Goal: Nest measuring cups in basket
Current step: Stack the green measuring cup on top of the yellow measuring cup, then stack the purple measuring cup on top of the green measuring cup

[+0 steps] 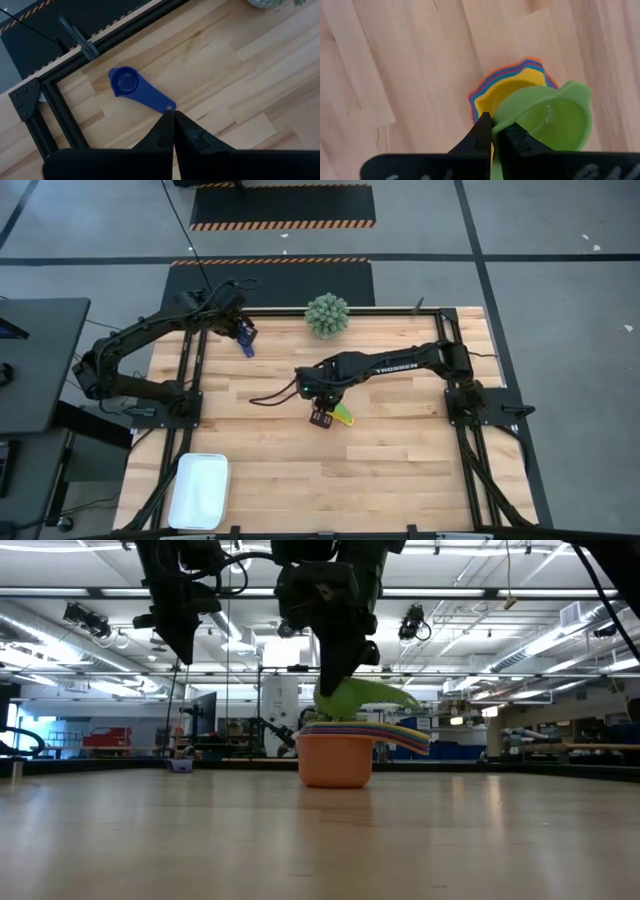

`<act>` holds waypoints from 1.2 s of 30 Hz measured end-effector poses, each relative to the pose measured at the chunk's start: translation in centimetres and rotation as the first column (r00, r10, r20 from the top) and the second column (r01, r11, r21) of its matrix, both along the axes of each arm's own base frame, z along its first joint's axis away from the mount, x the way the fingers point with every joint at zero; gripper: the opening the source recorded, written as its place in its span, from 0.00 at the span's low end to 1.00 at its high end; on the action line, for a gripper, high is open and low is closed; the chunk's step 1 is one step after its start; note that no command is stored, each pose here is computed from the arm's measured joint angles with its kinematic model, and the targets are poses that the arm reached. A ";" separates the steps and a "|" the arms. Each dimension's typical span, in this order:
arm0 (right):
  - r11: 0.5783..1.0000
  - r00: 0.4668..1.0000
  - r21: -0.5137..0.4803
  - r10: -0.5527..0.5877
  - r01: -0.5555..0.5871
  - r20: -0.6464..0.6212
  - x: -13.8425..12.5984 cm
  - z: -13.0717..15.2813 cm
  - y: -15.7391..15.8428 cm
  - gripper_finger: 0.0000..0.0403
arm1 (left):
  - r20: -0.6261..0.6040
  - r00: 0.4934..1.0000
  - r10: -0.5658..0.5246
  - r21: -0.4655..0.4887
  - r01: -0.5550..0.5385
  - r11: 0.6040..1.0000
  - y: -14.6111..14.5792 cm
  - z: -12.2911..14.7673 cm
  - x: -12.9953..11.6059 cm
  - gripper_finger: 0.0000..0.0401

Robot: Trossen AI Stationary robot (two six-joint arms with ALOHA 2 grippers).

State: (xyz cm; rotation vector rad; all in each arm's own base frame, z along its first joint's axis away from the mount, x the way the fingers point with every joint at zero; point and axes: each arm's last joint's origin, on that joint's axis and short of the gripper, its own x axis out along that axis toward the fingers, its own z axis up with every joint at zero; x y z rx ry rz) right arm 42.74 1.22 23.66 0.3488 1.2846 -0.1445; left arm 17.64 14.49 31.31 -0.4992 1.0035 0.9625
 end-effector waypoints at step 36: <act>0.985 0.996 0.148 0.086 -0.086 0.011 0.5 0.2 -1.1 0.24 | -0.016 1.000 -0.026 0.005 0.026 1.000 0.0 0.0 0.0 0.02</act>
